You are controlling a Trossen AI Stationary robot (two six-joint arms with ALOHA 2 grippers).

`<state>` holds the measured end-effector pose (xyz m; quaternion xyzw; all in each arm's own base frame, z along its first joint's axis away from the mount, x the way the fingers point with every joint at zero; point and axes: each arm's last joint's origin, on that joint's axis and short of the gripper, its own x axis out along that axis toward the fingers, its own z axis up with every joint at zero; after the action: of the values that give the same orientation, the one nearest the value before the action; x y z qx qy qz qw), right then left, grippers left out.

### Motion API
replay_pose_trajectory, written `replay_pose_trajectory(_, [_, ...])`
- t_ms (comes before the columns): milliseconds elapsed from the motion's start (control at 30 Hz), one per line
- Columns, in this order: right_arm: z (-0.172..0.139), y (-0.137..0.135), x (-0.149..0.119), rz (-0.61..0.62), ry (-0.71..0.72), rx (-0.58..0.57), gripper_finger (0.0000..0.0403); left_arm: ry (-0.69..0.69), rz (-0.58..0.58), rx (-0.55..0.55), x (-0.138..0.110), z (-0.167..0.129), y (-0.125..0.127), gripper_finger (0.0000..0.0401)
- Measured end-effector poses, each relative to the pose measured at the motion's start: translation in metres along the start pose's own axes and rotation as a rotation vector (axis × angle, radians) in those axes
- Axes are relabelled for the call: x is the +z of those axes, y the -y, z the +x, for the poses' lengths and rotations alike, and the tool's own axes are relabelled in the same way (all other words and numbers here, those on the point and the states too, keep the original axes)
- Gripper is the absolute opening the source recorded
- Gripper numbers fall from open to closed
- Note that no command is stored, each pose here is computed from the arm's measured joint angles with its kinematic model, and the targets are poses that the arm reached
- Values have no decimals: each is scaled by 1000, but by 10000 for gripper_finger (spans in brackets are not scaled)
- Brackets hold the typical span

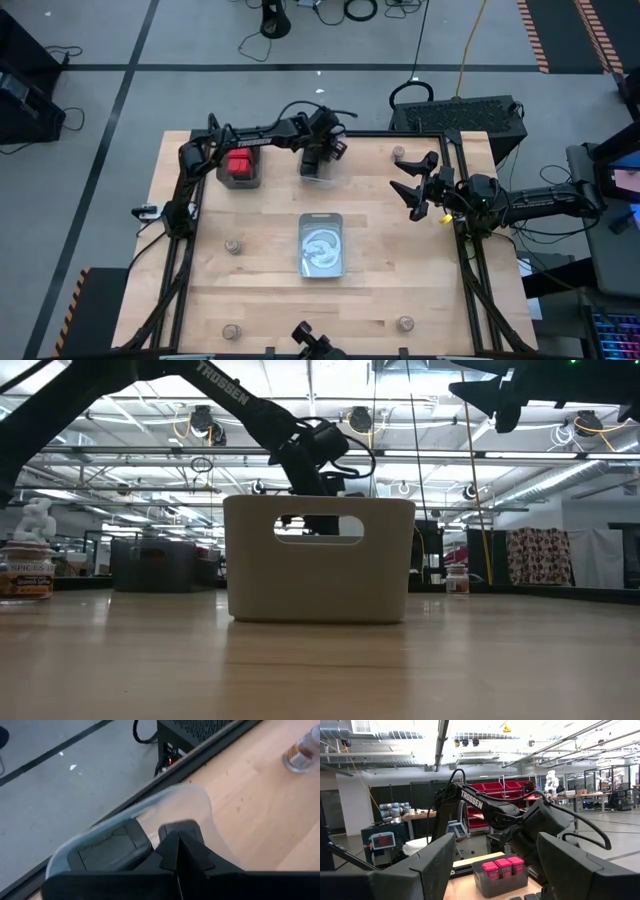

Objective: Sort spices by type
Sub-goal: Put the black seasoning can into the transparent bin

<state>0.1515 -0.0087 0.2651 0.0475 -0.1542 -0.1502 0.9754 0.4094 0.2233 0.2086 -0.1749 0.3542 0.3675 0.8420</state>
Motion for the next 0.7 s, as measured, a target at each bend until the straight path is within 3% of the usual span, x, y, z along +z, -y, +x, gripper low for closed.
replay_pose_trajectory(300, [0, 0, 0, -9, -2, 0, 263, 45, 36, -39, 3, -2, 9, 14])
replay_pose_trajectory(700, [0, 0, 0, -9, -2, 1, 263, -29, 43, -55, -7, 11, 7, 15])
